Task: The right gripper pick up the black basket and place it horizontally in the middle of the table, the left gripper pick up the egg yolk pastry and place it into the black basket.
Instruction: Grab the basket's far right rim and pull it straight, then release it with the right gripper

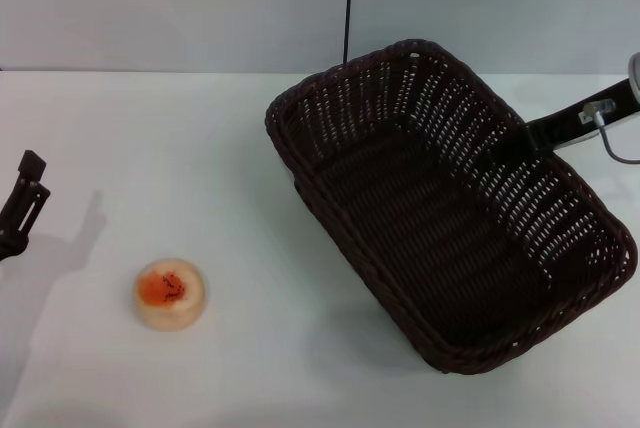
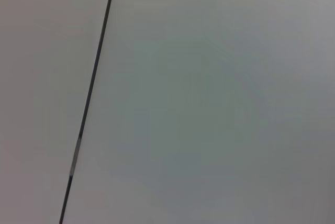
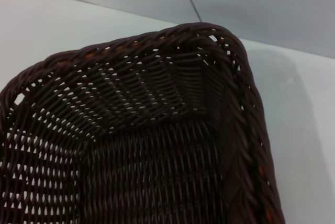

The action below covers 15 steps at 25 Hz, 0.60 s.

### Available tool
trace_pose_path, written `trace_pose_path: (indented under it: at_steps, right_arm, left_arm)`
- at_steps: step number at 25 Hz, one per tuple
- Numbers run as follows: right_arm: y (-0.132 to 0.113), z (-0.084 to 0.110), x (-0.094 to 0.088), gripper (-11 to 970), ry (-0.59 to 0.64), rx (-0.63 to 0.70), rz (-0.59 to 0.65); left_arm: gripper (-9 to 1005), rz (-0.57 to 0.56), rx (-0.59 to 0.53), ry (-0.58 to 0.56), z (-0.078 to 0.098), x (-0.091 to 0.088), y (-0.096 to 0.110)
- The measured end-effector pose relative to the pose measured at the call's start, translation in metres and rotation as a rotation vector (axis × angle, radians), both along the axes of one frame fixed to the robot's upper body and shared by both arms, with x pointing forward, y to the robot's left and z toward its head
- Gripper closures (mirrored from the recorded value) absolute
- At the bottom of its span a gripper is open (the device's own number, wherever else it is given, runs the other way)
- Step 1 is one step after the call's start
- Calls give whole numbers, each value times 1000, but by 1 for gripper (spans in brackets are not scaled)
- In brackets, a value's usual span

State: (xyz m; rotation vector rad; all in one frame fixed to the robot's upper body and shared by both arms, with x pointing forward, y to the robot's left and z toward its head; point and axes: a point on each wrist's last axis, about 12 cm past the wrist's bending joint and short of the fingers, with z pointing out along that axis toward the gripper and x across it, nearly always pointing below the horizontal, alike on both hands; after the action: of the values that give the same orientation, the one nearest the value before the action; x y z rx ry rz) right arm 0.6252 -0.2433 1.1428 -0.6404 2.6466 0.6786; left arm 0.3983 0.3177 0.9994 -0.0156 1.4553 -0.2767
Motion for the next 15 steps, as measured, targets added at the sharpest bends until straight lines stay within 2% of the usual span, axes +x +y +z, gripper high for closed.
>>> trace_pose_path:
  at_steps: [8,11,14,15]
  right_arm:
    - [-1,5,1,396,-20,-5,2]
    - [-2,8,2,620,-36,-10,14]
    - [-2,18,2,739,-63,-21,62]
    - [-2,26,1,779,-94,-33,112]
  left_arm:
    - [169,14,1,2,0,-2,3]
    - [169,14,2,2,0,-1,3]
    - [169,16,6,3,0,-1,4]
    - [169,18,8,3,0,-1,5]
